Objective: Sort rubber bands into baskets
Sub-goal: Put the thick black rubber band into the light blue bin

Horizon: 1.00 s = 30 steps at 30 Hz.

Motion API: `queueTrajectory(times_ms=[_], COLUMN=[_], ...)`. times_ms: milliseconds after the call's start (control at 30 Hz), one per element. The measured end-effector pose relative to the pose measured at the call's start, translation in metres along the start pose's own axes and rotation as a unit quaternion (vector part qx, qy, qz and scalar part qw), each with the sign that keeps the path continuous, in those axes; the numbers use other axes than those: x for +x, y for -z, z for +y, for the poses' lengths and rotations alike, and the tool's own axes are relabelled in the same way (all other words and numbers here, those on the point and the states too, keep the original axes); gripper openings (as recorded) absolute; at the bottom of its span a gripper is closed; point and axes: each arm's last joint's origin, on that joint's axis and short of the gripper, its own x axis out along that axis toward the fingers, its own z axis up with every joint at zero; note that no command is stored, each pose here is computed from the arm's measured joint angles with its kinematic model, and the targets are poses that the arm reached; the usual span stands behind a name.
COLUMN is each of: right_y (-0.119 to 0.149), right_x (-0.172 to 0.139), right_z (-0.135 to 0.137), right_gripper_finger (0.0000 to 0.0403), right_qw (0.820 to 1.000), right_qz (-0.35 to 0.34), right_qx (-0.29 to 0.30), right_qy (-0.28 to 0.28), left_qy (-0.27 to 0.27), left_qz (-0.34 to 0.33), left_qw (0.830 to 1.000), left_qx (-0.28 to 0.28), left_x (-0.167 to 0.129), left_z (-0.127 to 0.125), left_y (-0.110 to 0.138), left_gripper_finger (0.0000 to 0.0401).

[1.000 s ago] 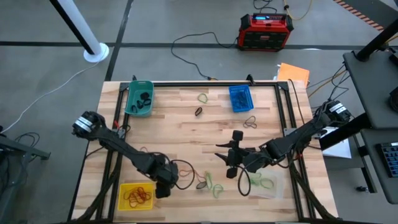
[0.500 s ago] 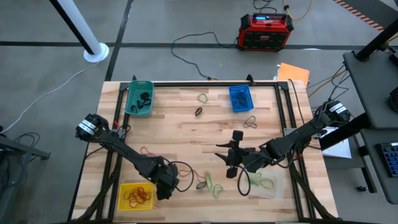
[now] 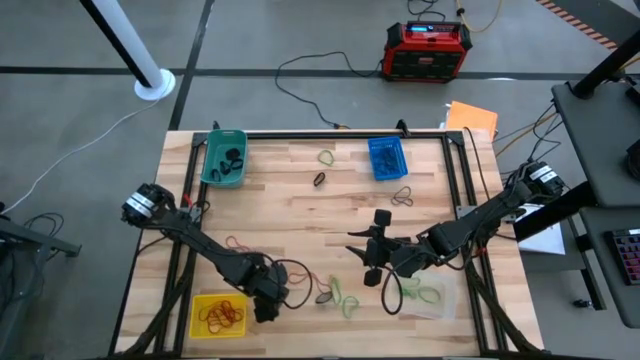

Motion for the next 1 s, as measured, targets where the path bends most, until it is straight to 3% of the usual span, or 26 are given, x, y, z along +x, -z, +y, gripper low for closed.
queueTrajectory(times_ms=[333,467,633,767,900,1000], right_y=[0.002,0.003,0.003,0.003,0.003,0.002], right_x=[0.000,0.000,0.000,0.000,0.000,0.000], right_z=[0.000,0.000,0.000,0.000,0.000,0.000], right_gripper_finger=[0.0146,0.0146,0.0146,0.0146,0.0146,0.0146], right_qw=[1.000,1.000,1.000,1.000,1.000,1.000], right_qz=[0.010,0.011,0.011,0.011,0.011,0.010], right_qx=[0.006,0.009,0.009,0.010,0.009,0.003], right_qy=[0.000,0.000,0.000,0.000,0.000,0.000], left_qy=[-0.002,0.002,0.003,0.003,-0.016,-0.069], left_qz=[0.005,0.004,0.004,0.004,0.009,-0.007], left_qw=[1.000,1.000,1.000,1.000,0.998,0.993], left_qx=[0.001,0.011,0.017,0.030,0.061,0.099], left_x=[0.009,0.009,0.009,0.009,-0.007,-0.032], left_z=[-0.001,-0.002,-0.002,-0.002,-0.001,0.002], left_y=[-0.001,-0.001,-0.002,-0.001,-0.002,-0.005], left_gripper_finger=[0.0118,0.0086,0.0014,0.0004,0.0001,0.0000])
